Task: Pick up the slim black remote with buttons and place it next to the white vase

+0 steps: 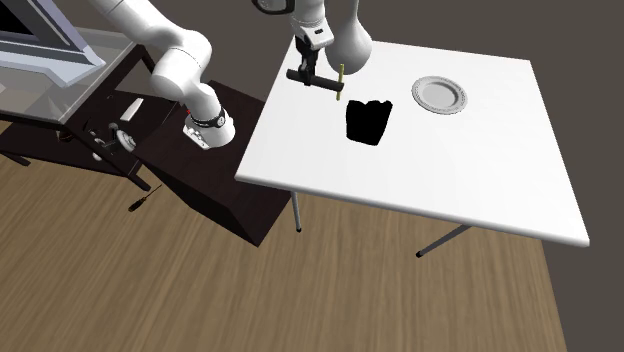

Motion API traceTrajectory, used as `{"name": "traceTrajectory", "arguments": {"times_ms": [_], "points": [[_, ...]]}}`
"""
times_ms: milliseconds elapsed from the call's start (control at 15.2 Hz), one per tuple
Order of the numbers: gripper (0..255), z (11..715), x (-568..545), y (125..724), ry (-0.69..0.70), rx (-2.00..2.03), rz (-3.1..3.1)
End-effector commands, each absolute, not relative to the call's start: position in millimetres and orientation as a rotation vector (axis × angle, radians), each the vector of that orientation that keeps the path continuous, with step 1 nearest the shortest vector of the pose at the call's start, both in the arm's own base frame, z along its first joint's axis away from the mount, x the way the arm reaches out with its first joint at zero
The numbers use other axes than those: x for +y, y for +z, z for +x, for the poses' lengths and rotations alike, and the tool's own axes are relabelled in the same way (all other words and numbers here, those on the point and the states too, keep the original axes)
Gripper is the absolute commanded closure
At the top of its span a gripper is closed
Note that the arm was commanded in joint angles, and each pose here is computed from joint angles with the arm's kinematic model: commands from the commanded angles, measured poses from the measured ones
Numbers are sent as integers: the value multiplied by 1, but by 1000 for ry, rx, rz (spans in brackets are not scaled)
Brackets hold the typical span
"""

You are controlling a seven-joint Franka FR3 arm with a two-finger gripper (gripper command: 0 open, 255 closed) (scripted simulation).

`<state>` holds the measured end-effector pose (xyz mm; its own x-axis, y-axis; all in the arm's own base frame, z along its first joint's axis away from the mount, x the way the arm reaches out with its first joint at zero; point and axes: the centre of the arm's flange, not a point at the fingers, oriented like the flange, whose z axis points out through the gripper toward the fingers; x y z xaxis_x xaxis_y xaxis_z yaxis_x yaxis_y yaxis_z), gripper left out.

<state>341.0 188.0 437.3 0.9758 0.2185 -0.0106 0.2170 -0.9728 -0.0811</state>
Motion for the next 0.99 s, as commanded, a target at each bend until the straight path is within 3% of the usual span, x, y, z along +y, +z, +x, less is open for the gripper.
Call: {"name": "traceTrajectory", "arguments": {"times_ms": [0, 924], "points": [[255, 341, 189, 427, 28, -336, -3043], [255, 341, 189, 353, 28, -336, -3043]]}}
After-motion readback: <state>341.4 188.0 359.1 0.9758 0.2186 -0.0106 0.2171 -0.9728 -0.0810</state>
